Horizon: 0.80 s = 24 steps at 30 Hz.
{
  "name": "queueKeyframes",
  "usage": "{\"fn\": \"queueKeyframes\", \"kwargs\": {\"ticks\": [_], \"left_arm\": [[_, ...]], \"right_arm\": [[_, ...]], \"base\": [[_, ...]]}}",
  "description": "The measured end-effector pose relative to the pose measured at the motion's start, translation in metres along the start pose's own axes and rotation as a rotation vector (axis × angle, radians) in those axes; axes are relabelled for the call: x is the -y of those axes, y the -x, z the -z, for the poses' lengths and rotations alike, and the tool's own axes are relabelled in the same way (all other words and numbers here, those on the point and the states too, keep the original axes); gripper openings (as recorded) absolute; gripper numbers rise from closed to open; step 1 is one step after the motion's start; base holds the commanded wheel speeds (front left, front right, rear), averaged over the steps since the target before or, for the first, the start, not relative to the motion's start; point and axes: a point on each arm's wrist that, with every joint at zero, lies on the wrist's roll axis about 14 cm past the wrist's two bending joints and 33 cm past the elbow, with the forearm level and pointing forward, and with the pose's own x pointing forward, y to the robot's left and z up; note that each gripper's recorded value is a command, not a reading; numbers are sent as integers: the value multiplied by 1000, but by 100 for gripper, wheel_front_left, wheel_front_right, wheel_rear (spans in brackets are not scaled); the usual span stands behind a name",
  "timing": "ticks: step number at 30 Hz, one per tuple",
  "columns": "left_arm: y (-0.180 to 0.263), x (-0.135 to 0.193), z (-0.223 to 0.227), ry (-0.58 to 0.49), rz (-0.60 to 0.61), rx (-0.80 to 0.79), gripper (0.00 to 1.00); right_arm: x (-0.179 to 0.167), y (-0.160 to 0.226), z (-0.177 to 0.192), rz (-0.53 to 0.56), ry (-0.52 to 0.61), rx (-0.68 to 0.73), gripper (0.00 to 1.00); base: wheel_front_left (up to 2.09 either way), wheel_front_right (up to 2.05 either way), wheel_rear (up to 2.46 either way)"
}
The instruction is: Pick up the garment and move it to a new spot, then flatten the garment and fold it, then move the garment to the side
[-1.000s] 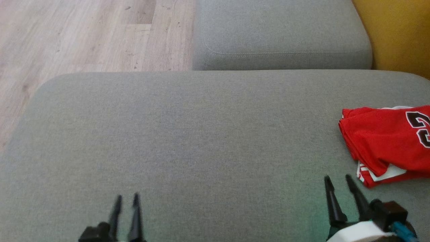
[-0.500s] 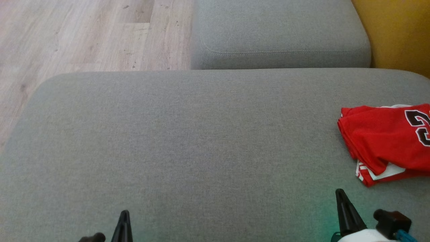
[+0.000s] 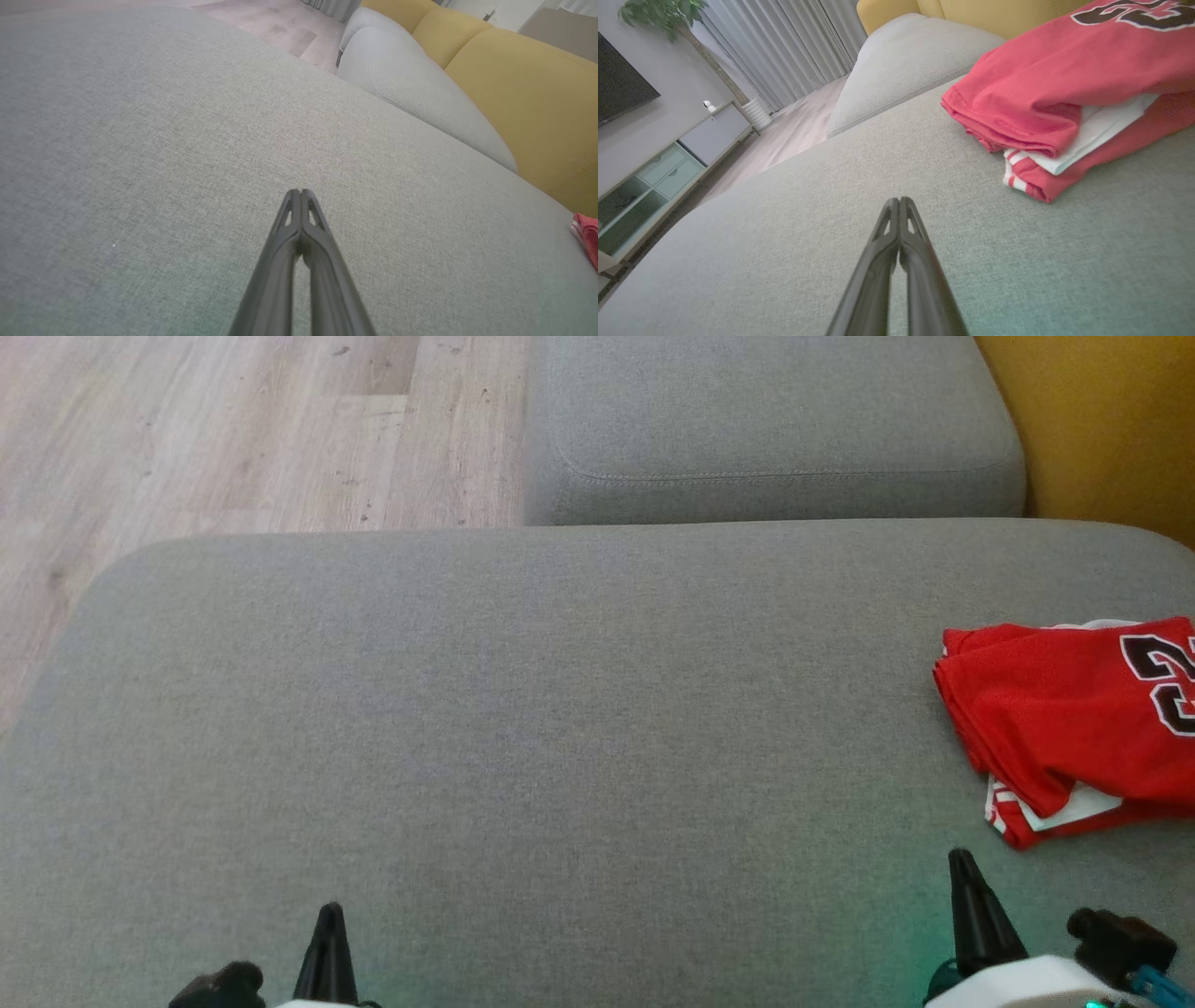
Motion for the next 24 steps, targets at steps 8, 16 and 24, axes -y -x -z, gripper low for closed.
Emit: {"fn": "queueKeyframes", "kwargs": {"ticks": [8,16,24], "left_arm": [[-3,-3,0,82,-8,-20,0],[-10,1,-7,160,4,-17,0],[-14,0,-10,252,7,-29,0]], "right_arm": [[2,-3,-6,13,-93,17,0],[4,-7,-12,20,-174,32,0],[8,-11,-19,33,-280,49,0]], "base": [[0,0,0],[0,0,0],[0,0,0]]}}
